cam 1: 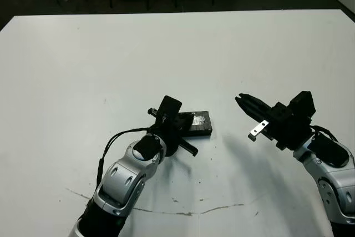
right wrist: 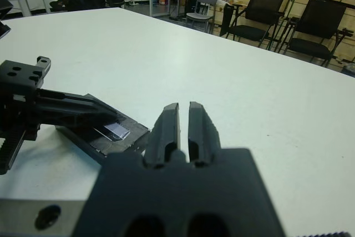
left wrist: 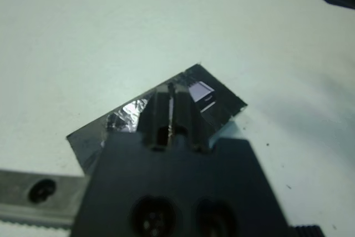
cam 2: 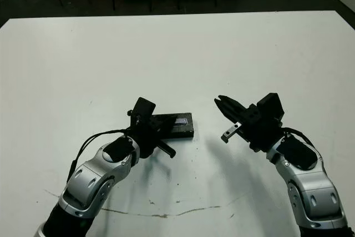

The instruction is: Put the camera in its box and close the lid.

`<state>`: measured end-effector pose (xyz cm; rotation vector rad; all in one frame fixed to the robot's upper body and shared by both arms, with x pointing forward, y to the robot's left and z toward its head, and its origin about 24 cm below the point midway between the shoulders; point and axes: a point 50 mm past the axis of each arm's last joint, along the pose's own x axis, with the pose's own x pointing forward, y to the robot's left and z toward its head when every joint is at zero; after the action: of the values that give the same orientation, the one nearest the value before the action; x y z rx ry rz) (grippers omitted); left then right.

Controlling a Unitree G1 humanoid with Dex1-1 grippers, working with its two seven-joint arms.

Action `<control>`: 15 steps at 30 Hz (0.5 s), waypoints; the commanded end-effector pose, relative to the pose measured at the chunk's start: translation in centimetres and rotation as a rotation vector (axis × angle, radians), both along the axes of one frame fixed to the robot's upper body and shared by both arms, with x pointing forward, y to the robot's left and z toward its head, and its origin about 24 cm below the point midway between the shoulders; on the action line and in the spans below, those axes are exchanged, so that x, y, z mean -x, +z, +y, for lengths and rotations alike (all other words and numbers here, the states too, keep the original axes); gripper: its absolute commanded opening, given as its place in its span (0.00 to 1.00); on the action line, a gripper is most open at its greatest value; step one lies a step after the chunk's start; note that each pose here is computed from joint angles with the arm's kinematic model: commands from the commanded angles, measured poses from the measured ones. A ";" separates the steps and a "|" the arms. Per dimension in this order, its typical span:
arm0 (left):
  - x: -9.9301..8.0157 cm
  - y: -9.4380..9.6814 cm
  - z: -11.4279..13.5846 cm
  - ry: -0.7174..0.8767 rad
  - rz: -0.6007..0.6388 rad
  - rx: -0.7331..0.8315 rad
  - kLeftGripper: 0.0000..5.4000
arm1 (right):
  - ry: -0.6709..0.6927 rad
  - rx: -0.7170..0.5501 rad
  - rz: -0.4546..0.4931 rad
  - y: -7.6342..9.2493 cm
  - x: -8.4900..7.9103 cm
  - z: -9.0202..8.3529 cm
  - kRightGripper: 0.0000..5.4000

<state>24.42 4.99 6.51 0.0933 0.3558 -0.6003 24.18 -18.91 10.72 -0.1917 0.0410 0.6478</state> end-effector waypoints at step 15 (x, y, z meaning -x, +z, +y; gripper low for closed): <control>0.2 -4.3 2.7 0.125 0.239 -0.049 0.00 | 0.023 -0.013 0.004 -0.4 0.3 -0.2 0.00</control>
<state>25.34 5.35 5.84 0.0049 0.3990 -0.5600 24.08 -18.90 10.71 -0.1793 0.0221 0.6712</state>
